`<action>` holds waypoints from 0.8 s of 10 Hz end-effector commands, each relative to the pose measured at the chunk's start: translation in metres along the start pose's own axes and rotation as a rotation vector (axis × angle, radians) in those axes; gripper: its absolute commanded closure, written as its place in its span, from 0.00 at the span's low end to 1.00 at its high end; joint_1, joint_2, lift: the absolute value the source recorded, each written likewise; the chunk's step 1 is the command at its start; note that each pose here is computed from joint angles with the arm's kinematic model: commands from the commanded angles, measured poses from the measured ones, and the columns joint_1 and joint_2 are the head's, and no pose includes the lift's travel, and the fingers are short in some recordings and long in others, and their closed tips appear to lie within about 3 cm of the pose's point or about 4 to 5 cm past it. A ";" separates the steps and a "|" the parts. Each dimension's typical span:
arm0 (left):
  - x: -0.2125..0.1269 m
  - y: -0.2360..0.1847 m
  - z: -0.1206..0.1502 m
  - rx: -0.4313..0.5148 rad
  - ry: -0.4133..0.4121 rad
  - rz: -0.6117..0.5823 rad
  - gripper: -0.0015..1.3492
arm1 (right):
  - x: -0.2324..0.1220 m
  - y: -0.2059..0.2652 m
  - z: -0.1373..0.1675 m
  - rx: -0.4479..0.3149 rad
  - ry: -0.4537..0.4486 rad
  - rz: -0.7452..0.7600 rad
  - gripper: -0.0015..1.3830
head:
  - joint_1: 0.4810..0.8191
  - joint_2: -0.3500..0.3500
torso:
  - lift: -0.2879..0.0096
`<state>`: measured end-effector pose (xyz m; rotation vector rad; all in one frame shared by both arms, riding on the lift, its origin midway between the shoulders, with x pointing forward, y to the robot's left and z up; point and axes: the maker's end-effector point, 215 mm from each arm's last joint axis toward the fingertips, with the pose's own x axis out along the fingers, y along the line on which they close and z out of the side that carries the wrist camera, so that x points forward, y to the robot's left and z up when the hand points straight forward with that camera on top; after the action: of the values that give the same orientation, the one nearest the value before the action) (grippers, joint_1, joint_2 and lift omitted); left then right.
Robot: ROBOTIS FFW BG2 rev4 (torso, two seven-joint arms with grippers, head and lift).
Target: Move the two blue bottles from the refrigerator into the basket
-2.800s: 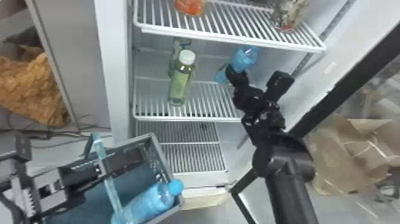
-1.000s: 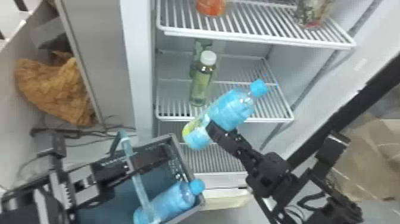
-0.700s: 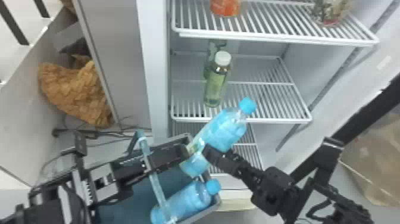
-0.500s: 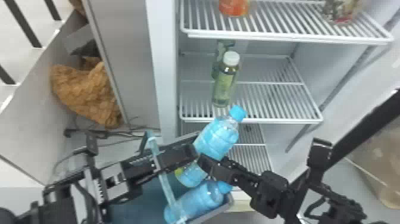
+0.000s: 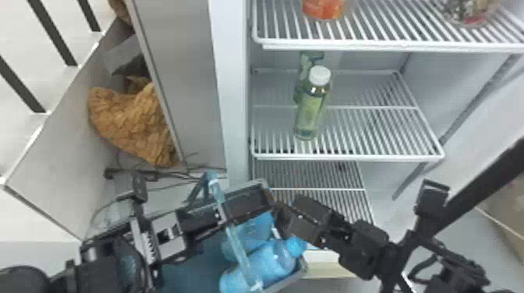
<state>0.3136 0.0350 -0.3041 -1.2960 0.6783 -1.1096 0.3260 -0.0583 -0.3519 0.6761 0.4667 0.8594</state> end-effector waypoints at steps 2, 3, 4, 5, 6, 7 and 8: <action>0.000 0.000 -0.001 -0.001 0.002 0.001 0.88 | -0.006 -0.006 0.013 0.006 -0.058 -0.004 0.12 | 0.63 0.43 | 0.24; -0.001 0.001 -0.001 -0.002 0.000 0.003 0.88 | -0.015 -0.015 0.029 -0.025 -0.116 -0.029 0.12 | 0.63 0.42 | 0.24; -0.001 0.001 -0.002 -0.005 -0.001 0.002 0.88 | -0.027 -0.038 0.034 -0.050 -0.157 -0.075 0.12 | 0.63 0.39 | 0.24; -0.002 0.001 -0.002 -0.008 -0.006 0.000 0.88 | -0.042 -0.055 0.033 -0.055 -0.185 -0.113 0.12 | 0.63 0.36 | 0.24; -0.002 0.001 -0.002 -0.011 -0.011 -0.003 0.88 | -0.059 -0.066 0.030 -0.076 -0.196 -0.163 0.11 | 0.63 0.31 | 0.24; -0.002 0.001 -0.003 -0.015 -0.012 -0.004 0.88 | -0.077 -0.076 0.037 -0.121 -0.234 -0.212 0.11 | 0.63 0.26 | 0.24; -0.003 0.002 -0.005 -0.020 -0.014 -0.003 0.88 | -0.095 -0.080 0.048 -0.172 -0.281 -0.253 0.11 | 0.63 0.20 | 0.24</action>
<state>0.3091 0.0355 -0.3069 -1.3191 0.6781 -1.0989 0.3445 -0.1782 -0.3686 0.5798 0.2448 0.5728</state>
